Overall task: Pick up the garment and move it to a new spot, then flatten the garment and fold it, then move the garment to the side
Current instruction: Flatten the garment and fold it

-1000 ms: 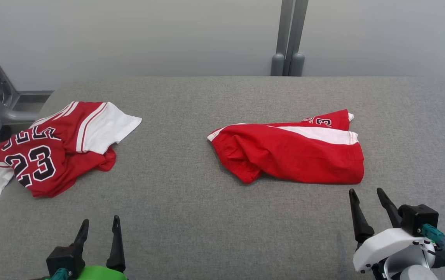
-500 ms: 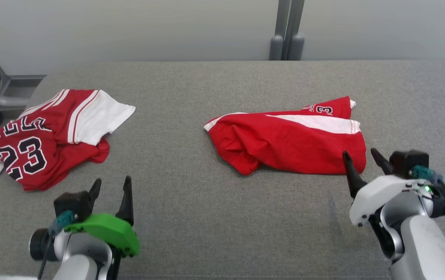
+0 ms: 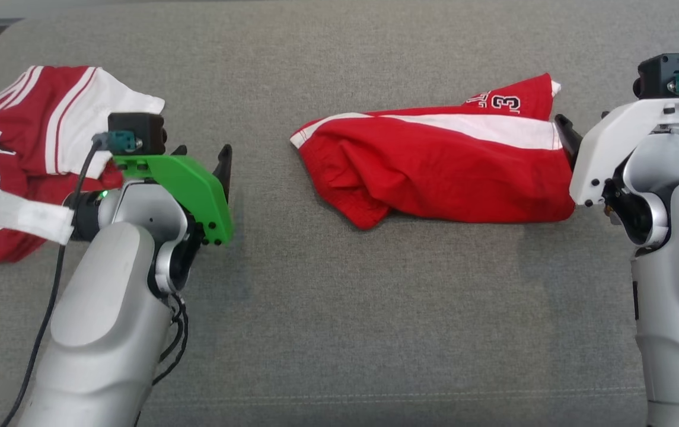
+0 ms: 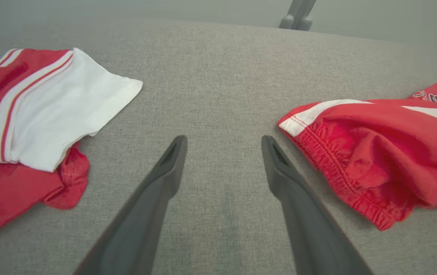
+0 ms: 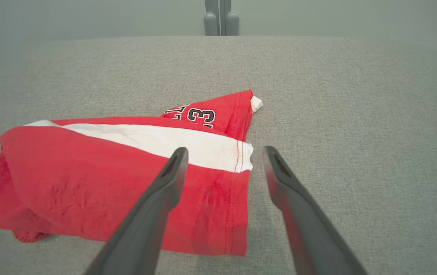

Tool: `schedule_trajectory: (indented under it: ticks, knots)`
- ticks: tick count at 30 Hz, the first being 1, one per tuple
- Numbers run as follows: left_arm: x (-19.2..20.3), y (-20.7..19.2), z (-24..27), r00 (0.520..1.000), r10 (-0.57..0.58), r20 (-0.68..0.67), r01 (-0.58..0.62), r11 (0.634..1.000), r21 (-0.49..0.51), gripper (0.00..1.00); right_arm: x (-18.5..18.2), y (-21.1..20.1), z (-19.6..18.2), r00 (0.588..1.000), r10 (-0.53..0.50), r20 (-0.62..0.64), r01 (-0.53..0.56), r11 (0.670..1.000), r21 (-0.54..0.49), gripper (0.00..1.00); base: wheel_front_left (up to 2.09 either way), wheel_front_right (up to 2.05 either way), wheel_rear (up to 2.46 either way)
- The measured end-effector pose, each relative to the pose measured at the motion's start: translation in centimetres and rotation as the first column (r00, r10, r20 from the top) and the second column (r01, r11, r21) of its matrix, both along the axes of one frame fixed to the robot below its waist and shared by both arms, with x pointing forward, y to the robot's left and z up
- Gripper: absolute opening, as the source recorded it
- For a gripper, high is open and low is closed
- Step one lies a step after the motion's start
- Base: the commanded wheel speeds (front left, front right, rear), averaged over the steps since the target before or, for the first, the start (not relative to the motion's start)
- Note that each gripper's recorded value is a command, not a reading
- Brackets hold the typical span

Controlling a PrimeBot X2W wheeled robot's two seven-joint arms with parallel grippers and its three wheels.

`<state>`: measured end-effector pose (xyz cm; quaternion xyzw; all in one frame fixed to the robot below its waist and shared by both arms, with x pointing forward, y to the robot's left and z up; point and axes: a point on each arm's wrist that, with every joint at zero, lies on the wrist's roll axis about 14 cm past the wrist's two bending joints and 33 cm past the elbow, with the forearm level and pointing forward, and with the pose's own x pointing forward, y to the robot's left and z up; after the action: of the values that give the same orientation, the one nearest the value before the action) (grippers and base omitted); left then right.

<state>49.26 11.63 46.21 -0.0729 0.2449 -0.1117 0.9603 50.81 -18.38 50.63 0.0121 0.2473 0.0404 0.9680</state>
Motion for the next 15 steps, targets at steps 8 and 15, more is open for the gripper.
schedule_trajectory:
  ticks: [8,15]
  knots:
    - [3.3,-3.7,-3.8,0.981,-0.054,-0.184,0.042,0.997,-0.071,1.00,2.0,-0.8,-4.4,0.992,-0.001,-0.129,-0.004,0.999,-0.039,1.00,0.00,0.00,0.00]
    - [4.5,-6.9,-5.5,0.960,-0.111,-0.257,0.082,0.989,-0.120,1.00,2.3,-1.8,-6.4,0.986,-0.012,-0.168,0.000,0.998,-0.069,1.00,0.00,0.00,0.00]
